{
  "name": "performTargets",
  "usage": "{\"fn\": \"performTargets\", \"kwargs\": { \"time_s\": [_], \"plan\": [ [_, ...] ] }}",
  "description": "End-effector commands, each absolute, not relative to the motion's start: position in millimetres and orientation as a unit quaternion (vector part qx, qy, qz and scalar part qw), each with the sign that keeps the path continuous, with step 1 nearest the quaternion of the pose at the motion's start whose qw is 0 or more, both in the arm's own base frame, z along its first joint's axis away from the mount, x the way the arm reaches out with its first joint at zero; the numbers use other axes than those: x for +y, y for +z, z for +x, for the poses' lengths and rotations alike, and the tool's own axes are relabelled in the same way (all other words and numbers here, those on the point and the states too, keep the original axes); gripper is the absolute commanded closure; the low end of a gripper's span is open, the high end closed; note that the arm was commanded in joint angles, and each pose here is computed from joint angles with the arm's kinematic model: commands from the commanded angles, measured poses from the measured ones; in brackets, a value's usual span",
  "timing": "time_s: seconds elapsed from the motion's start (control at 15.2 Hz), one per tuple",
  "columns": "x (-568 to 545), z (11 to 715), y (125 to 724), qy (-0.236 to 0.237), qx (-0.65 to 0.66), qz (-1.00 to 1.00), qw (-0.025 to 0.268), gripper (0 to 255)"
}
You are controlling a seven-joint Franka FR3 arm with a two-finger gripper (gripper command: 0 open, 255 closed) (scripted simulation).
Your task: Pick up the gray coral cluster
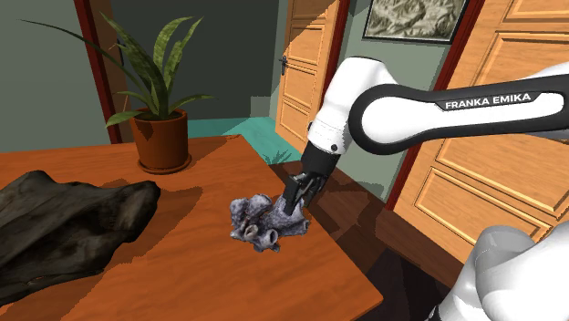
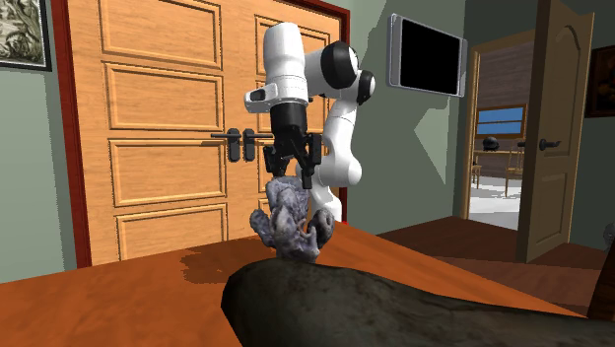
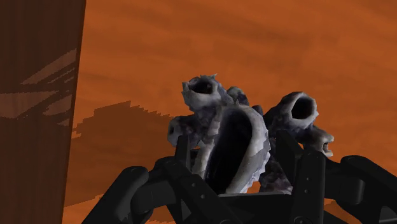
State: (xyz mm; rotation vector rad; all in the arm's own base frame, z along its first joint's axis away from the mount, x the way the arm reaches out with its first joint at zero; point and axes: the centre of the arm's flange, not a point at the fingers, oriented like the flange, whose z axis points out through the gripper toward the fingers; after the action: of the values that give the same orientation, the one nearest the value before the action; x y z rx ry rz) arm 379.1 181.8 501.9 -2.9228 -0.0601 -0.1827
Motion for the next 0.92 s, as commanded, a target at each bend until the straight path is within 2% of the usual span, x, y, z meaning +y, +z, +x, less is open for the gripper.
{"fn": "performTargets", "kwargs": {
  "time_s": [0.0,0.86],
  "plan": [
    [182.1,379.2,500.2,-0.06,-0.021,-0.992,0.105,255],
    [182.5,380.4,563.9,-0.06,-0.021,-0.992,0.105,255]
  ]
}}
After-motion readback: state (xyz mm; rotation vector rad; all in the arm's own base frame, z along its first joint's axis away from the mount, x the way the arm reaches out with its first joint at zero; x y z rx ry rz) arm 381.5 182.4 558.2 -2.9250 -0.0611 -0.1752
